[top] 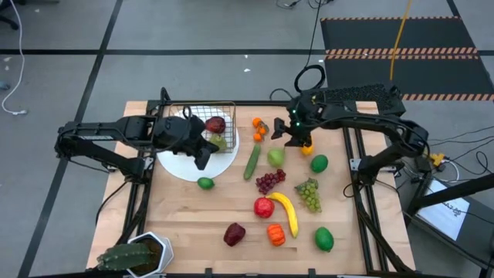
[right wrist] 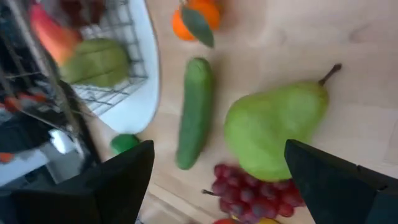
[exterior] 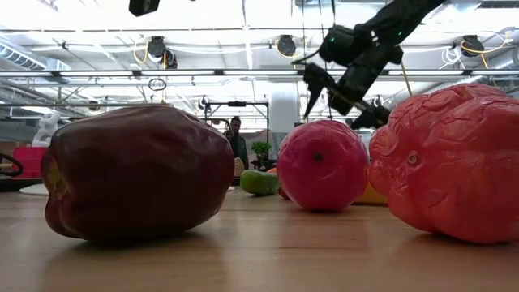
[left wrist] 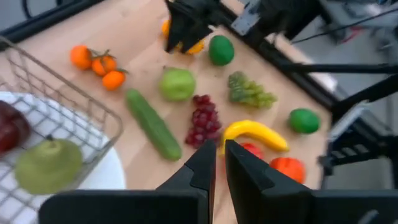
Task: Build produce basket
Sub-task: Put the pear into the wired basket
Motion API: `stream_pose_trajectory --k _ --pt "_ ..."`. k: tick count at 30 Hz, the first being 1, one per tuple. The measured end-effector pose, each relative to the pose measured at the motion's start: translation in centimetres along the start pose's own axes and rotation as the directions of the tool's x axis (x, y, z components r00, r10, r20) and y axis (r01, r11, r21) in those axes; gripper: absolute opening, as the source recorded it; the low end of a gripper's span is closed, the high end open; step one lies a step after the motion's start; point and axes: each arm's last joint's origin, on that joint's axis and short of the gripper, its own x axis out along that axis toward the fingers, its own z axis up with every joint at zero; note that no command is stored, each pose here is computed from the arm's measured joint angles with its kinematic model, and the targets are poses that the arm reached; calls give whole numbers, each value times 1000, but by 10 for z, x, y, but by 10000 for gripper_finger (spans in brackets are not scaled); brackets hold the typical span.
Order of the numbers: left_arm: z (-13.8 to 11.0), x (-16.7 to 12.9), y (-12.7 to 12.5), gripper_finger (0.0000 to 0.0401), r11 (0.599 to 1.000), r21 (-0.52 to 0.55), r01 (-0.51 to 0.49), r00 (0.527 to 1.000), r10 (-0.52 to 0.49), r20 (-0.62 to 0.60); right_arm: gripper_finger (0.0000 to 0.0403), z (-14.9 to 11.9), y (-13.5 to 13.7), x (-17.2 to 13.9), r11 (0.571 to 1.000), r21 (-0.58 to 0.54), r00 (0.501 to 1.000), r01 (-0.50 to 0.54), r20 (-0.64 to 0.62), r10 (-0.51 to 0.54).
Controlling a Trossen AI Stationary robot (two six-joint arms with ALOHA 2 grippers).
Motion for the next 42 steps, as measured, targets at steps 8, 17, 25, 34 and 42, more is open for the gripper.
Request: stream_pose_trajectory --k 8,17,25,34,42 --pt "2 1 7 35 997 -35 -71 997 71 11 357 1 -8 11 996 -60 995 63 -76 -67" --pt "2 1 8 35 996 -32 -88 996 89 19 357 -7 -13 7 993 -33 985 117 -125 -121" --pt "3 2 14 35 992 33 -123 992 123 11 357 -3 -16 6 991 4 985 136 -103 -135" --pt "3 2 18 35 987 65 -145 989 147 -12 357 6 -17 3 985 78 988 152 -6 -152" --pt "4 2 20 35 981 96 -170 985 171 4 357 0 -23 14 988 56 990 141 -2 -141"
